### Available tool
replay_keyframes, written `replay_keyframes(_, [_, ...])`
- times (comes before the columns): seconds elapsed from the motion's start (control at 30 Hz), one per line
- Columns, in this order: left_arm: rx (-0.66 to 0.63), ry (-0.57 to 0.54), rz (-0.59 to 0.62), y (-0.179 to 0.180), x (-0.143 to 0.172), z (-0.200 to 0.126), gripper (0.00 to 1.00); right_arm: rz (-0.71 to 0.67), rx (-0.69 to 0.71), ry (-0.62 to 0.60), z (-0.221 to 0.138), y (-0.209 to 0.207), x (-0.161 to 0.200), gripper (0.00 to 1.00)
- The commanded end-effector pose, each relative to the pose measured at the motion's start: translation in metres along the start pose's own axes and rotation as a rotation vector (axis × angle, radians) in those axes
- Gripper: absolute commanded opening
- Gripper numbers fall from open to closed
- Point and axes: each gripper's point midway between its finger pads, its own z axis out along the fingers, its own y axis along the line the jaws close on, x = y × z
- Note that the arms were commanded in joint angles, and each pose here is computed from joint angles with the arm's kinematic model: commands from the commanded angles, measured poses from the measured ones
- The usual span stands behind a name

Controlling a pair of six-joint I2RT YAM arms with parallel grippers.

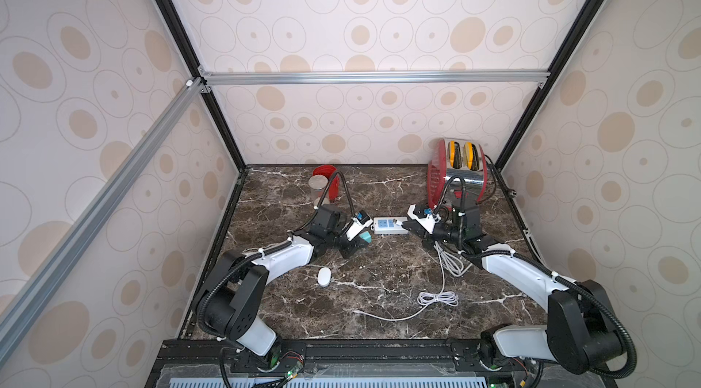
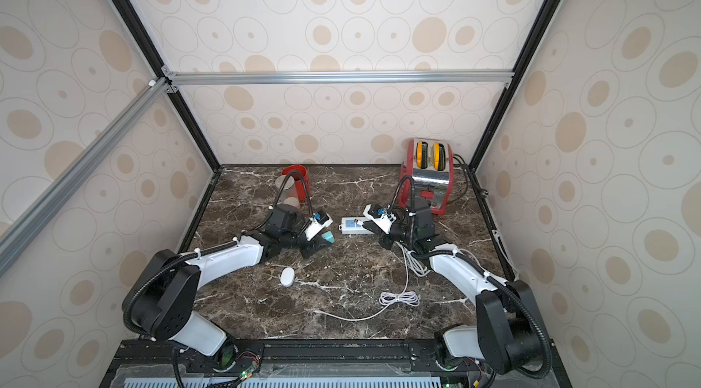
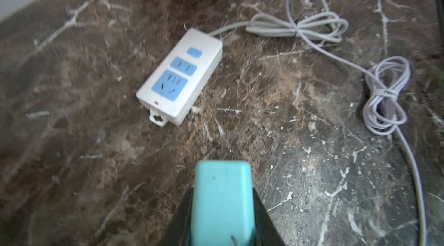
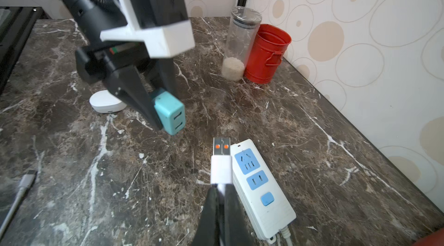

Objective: Charge the bluetooth headset
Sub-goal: Pick up the plug from the center of the board.

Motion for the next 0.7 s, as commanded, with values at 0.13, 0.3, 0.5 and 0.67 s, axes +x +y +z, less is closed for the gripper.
replay_keyframes(0.13, [0.275, -0.041, 0.250, -0.038, -0.047, -0.034, 0.00, -0.011, -0.171, -0.035, -0.014, 0.035, -0.020, 0.00])
replay_keyframes(0.3, [0.302, -0.108, 0.286, -0.043, -0.062, -0.039, 0.00, -0.092, -0.178, -0.047, -0.011, 0.052, -0.024, 0.00])
replay_keyframes(0.5, [0.363, -0.149, 0.267, -0.053, -0.068, -0.043, 0.00, -0.124, -0.177, -0.049, -0.009, 0.057, -0.029, 0.00])
replay_keyframes(0.67, [0.371, -0.153, 0.268, -0.057, -0.068, -0.048, 0.00, -0.108, -0.204, -0.037, -0.007, 0.060, -0.026, 0.00])
